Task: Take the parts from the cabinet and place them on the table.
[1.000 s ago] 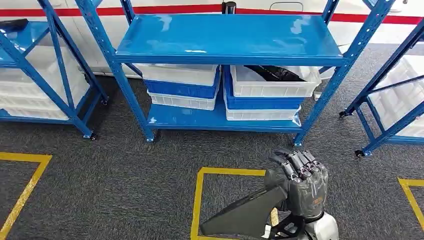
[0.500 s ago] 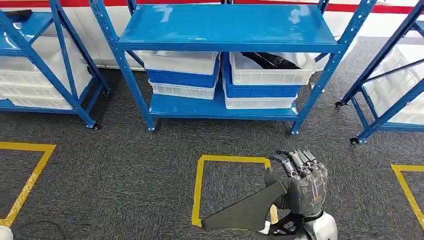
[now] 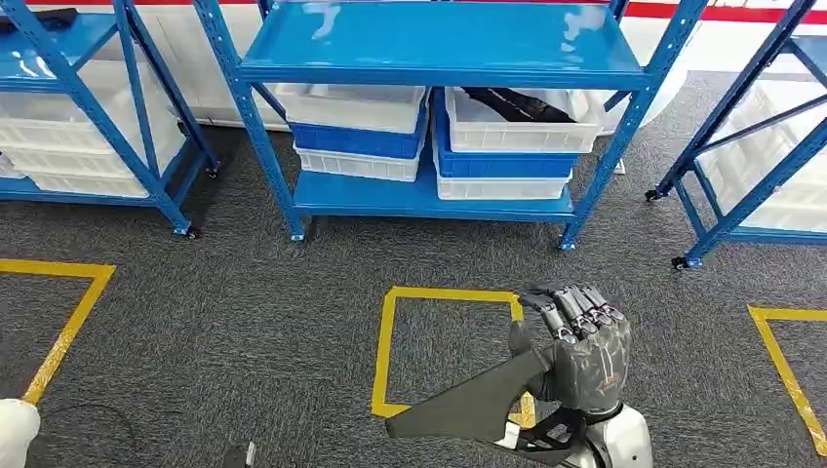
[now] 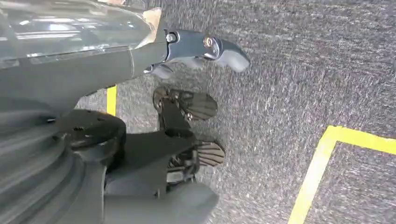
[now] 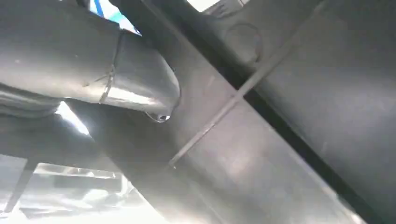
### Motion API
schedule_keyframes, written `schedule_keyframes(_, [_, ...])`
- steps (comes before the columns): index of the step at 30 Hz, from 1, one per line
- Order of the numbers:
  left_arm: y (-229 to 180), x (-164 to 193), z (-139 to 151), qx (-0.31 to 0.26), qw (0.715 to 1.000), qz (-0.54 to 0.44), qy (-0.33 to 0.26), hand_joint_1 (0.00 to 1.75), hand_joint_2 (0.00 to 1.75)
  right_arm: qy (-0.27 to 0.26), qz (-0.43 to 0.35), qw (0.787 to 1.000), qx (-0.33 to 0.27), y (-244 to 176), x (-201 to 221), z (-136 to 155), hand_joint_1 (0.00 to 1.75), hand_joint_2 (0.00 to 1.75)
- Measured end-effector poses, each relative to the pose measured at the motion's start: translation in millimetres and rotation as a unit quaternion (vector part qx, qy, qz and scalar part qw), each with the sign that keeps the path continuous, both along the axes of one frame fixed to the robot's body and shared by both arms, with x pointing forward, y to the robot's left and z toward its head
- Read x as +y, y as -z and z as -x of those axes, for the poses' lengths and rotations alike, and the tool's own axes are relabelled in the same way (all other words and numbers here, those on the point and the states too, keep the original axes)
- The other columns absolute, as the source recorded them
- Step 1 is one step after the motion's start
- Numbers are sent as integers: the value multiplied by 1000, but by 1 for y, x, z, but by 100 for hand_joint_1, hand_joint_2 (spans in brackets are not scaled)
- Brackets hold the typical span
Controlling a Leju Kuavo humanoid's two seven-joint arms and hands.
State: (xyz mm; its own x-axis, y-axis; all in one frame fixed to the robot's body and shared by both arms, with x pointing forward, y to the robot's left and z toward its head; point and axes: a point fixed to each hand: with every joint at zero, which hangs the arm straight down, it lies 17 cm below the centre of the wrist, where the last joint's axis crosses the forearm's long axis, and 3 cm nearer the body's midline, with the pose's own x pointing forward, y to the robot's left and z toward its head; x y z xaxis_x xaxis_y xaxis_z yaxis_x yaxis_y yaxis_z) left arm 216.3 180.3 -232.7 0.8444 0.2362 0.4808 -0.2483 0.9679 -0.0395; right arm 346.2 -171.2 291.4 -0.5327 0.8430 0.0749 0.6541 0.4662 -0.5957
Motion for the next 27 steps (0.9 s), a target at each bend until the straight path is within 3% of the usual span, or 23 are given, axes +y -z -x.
schedule_keyframes(16, [-3,-1,-7,-10,1000,4,-2,0,175,6,2,1000,-2,-3,1,-6,175,0])
schedule_keyframes(27, [2,14,7,-16,1000,-1,-21,0,175,3,-22,1000,-1,-14,3,-24,175,0])
